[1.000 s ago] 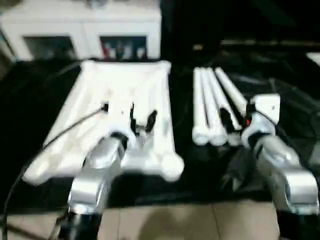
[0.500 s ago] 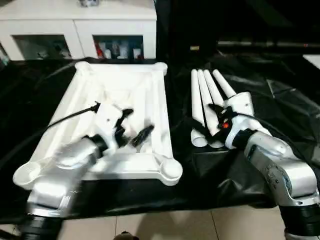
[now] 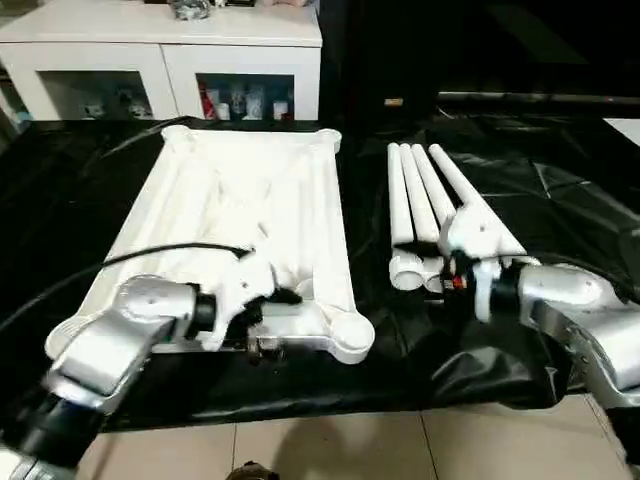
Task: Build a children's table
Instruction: Move to table
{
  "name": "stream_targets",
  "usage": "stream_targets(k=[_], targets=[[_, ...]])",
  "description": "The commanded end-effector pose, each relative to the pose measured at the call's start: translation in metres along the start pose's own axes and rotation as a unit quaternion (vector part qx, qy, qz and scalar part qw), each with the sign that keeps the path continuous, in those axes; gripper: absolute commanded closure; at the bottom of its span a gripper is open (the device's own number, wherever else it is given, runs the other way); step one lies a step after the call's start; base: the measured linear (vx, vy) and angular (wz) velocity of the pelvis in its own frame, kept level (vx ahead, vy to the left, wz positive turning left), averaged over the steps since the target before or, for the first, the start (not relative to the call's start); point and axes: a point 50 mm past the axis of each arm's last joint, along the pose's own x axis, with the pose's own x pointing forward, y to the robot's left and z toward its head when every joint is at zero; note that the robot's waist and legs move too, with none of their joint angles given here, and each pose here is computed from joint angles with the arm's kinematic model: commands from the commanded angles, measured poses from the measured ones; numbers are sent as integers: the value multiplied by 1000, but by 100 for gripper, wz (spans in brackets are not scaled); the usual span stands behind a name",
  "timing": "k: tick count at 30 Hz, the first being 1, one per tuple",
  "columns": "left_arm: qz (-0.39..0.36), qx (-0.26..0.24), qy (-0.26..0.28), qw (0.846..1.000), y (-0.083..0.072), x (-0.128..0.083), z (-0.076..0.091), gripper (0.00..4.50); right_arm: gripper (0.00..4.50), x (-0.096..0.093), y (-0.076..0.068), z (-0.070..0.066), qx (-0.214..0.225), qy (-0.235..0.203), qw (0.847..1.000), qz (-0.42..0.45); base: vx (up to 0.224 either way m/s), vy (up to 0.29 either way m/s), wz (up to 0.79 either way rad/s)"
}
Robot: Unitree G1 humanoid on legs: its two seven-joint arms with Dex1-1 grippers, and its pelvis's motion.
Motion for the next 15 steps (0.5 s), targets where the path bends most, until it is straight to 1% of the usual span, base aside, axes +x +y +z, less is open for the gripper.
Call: stream_targets(k=[1, 3, 4, 5, 9, 13, 14, 15], targets=[[-19, 14, 23, 999, 1, 0, -1, 39, 0, -2, 3, 3, -12, 8, 1000, 16, 0, 0, 0], [-29, 19, 47, 998, 2, 1, -5, 45, 0, -4, 4, 1, -13, 18, 1000, 20, 0, 0, 0], [-29, 19, 47, 998, 2, 1, -5, 57, 0, -4, 4, 1, -13, 18, 1000, 20, 0, 0, 0], [-34, 16, 63, 997, 3, 1, -8, 72, 0, -6, 5, -1, -12, 26, 999, 27, 0, 0, 0], [-16, 14, 64, 998, 9, 4, -8, 103, 0, -8, 7, -3, -13, 32, 999, 29, 0, 0, 0], [-17, 16, 77, 997, 11, 6, -13, 137, 0, -7, 10, -3, -14, 35, 999, 32, 0, 0, 0], [-16, 15, 78, 997, 11, 5, -14, 156, 0, -7, 10, -3, -15, 35, 999, 33, 0, 0, 0], [-16, 14, 79, 997, 11, 5, -14, 164, 0, -6, 10, -3, -15, 35, 999, 33, 0, 0, 0]])
